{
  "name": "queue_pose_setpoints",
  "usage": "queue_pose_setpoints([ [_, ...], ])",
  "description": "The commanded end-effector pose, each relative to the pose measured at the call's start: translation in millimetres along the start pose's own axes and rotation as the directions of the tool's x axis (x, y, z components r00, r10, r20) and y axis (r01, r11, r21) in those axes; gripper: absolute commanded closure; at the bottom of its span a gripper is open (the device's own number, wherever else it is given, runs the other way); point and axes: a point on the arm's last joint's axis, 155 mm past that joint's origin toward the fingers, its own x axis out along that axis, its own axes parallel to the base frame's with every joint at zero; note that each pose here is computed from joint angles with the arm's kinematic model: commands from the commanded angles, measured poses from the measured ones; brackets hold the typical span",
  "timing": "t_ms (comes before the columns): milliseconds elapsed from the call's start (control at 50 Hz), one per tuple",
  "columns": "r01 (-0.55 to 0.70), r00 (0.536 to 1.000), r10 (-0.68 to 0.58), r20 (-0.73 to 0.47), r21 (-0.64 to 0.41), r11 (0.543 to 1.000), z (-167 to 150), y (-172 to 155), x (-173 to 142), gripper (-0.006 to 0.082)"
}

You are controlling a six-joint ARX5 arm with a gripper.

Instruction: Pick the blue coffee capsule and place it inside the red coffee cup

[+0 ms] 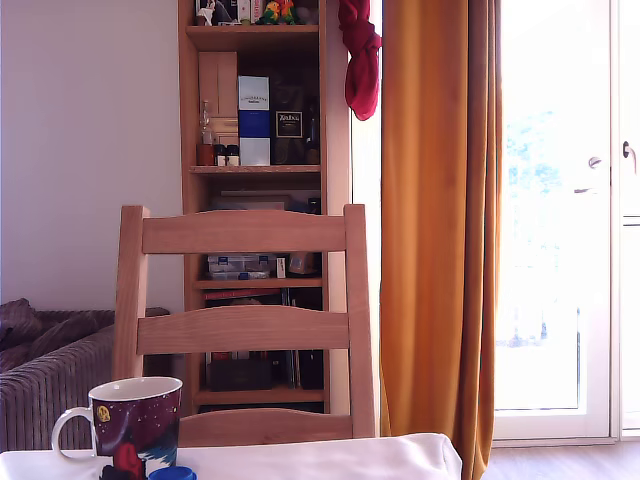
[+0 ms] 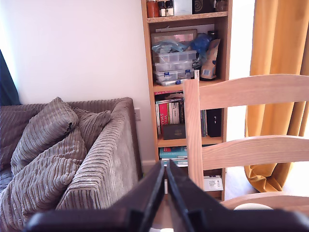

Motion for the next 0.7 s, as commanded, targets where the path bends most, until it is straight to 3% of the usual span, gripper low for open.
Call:
queue_pose_setpoints([
  [0,0.040,0.995,-0.045,-0.091,-0.050,0.998,-33,-6,1,0.0778],
  [240,0.070,0.995,-0.073,-0.072,-0.054,0.996,-29,-11,1,0.0778],
  [360,0.198,0.980,-0.198,0.013,-0.116,0.973,-7,-34,-2,0.0778],
  [500,0.432,0.902,-0.420,0.102,-0.178,0.884,19,-77,-17,0.0786],
  [680,0.619,0.779,-0.622,0.078,-0.247,0.745,16,-119,-40,0.0786],
])
